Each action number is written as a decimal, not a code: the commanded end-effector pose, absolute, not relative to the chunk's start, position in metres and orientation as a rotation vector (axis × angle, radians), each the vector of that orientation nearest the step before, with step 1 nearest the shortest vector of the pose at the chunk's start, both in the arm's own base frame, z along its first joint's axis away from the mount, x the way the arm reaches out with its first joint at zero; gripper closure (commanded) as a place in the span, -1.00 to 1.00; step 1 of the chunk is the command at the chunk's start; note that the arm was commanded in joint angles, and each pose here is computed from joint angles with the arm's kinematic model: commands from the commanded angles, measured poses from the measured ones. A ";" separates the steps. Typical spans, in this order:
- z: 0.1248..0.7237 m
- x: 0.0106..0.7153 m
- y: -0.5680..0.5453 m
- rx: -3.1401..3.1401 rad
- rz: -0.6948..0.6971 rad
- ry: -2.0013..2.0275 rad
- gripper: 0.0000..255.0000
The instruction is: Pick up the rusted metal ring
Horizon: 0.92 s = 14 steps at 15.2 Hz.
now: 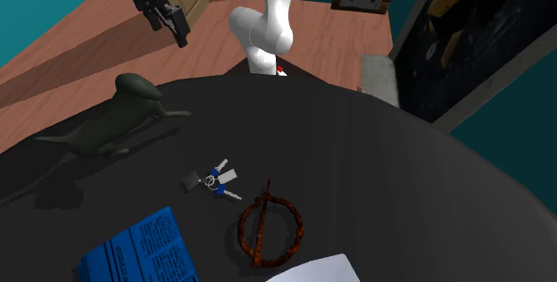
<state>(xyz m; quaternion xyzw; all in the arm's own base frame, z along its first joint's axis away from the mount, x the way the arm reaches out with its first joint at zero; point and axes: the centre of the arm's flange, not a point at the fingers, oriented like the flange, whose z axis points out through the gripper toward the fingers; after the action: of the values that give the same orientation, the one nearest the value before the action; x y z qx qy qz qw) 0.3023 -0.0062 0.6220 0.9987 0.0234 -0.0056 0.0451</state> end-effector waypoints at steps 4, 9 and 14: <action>0.612 0.308 0.029 3.064 0.011 0.052 -1.00; 0.596 0.320 0.088 3.085 0.058 0.018 -1.00; 0.582 0.334 0.146 3.106 0.106 -0.016 -1.00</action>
<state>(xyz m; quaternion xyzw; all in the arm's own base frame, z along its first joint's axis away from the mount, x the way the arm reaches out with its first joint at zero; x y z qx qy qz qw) 0.3296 0.1360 0.5844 0.9993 -0.0022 0.0308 0.0199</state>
